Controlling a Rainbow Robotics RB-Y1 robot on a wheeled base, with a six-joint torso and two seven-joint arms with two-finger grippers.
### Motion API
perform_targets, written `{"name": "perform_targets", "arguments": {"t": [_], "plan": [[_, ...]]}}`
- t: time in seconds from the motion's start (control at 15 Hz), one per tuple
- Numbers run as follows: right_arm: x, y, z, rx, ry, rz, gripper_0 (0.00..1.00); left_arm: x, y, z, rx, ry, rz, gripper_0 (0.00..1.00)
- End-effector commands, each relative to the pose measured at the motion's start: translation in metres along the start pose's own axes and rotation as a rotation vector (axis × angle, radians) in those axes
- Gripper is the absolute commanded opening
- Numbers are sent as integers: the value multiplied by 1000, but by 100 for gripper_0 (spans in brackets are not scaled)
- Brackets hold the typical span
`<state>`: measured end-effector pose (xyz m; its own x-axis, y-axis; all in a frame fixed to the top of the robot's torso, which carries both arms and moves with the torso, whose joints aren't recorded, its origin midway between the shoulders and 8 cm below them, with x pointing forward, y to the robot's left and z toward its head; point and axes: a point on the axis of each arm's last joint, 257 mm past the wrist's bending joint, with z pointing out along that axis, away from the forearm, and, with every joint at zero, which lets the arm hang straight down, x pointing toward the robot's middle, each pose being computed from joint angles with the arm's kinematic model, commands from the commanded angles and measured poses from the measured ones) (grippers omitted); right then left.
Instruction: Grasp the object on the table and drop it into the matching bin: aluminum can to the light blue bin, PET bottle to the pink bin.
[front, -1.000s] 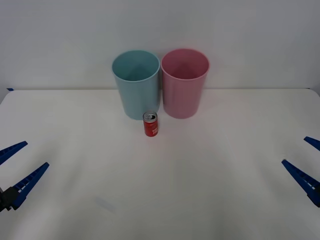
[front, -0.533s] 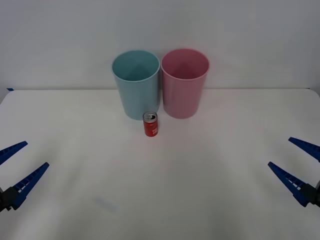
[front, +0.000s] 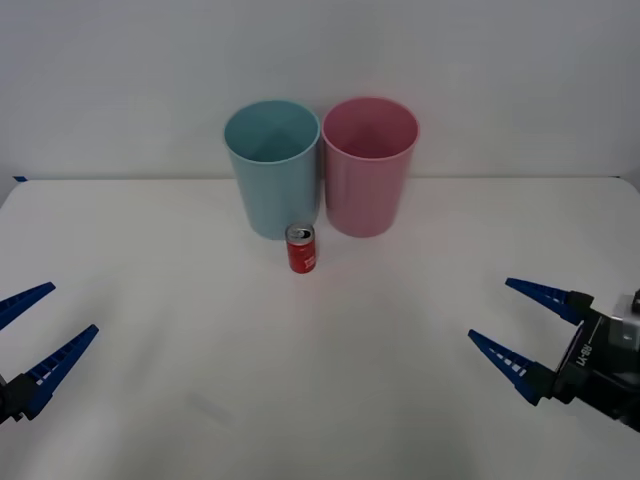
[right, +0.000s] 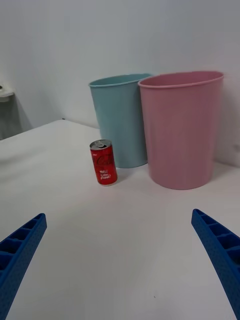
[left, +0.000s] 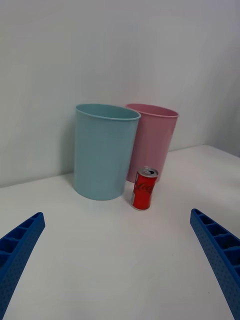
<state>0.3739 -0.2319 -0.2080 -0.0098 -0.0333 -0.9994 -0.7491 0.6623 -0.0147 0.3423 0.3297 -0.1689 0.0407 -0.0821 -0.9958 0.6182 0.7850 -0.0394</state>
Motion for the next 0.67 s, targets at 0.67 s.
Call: {"name": "perform_targets", "arguments": {"t": [0.67], "plan": [[35, 12, 91, -103, 46, -27, 100, 0, 0, 0, 0, 0, 0, 100]]}}
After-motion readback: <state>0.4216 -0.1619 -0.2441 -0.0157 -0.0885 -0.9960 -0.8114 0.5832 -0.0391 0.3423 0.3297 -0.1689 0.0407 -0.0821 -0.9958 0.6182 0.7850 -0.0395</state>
